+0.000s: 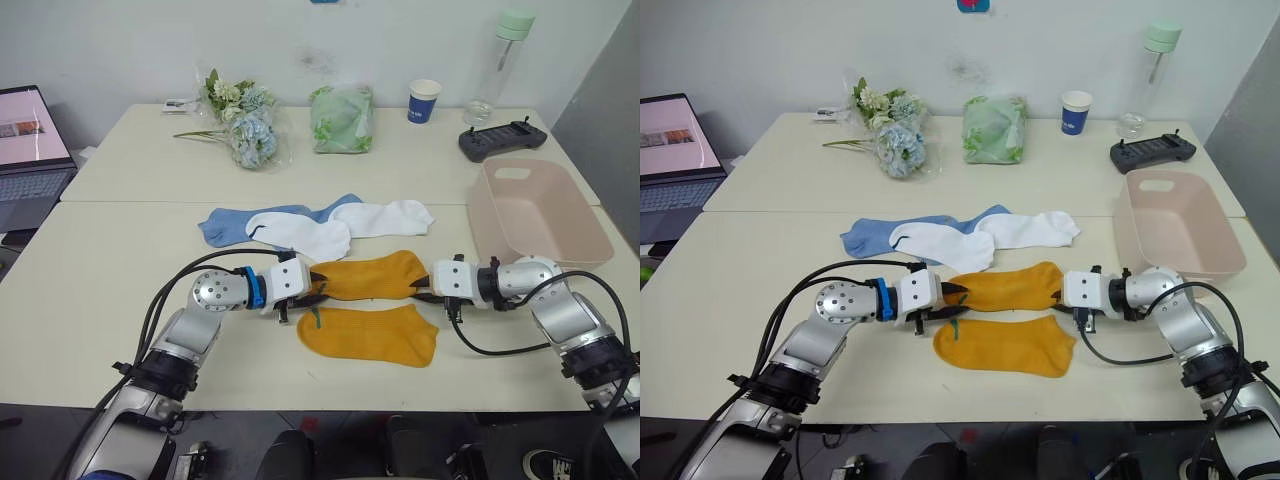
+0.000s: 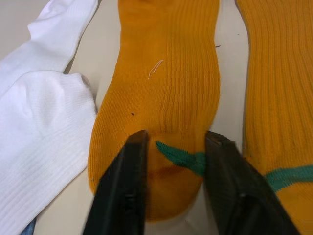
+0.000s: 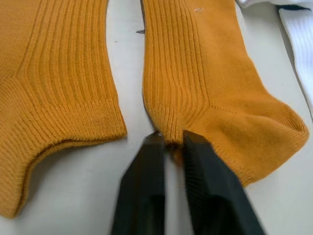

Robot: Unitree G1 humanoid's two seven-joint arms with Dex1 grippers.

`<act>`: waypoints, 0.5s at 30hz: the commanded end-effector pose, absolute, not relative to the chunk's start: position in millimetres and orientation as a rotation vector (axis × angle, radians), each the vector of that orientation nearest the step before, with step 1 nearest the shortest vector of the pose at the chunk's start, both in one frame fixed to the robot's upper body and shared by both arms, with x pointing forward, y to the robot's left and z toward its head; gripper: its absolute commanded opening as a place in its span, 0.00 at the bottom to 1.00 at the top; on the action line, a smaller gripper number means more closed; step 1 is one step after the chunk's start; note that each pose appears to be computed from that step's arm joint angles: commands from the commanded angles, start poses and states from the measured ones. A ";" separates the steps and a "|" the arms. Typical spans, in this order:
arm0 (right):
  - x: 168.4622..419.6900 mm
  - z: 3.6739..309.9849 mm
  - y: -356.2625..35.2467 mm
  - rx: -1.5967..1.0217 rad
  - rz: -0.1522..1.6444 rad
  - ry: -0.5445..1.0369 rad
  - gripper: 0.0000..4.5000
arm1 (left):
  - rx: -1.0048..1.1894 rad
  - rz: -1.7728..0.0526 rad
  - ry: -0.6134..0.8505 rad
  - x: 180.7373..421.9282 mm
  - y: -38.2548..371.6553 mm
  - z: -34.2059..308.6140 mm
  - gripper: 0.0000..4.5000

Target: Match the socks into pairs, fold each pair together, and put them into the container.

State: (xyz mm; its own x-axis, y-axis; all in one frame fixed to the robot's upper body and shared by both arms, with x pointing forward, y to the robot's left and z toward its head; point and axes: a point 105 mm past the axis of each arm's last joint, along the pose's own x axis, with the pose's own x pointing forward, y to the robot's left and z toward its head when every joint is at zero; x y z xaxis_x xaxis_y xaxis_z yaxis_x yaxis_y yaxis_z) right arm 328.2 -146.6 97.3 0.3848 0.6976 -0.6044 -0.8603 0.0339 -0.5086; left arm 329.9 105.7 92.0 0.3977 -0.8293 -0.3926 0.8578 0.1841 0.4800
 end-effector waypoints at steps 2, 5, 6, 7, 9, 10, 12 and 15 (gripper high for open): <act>335.0 114.8 -142.6 -0.888 1.178 0.155 0.00 | 0.717 -1.196 0.006 332.1 100.5 101.0 0.01; 336.5 122.0 -141.6 -0.828 1.168 0.149 0.00 | 0.689 -1.186 -0.008 334.5 97.7 105.1 0.01; 338.5 128.2 -141.4 -0.795 1.154 0.139 0.00 | 0.680 -1.181 -0.017 335.9 96.9 107.8 0.01; 339.5 134.9 -141.4 -0.757 1.143 0.132 0.00 | 0.669 -1.170 -0.024 338.2 97.3 111.5 0.01; 340.3 144.2 -141.4 -0.701 1.131 0.128 0.00 | 0.653 -1.152 -0.032 342.1 99.3 118.0 0.01; 337.3 149.7 -141.0 -0.663 1.141 0.138 0.00 | 0.621 -1.137 -0.043 344.8 100.8 125.8 0.01; 331.2 158.5 -139.8 -0.612 1.159 0.154 0.00 | 0.565 -1.125 -0.060 347.2 102.6 138.9 0.01; 325.2 165.9 -139.5 -0.572 1.165 0.171 0.00 | 0.552 -1.152 -0.060 343.5 105.2 148.4 0.01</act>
State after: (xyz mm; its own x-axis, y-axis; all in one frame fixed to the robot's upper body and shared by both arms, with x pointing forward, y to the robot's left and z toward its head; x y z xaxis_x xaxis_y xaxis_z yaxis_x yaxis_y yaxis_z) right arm 328.7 -140.7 147.5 0.3989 0.7985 -0.4508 -0.9061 0.2676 -0.3277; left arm 347.3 105.7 131.9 0.4399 -0.8576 -0.2663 0.8520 0.3049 0.4255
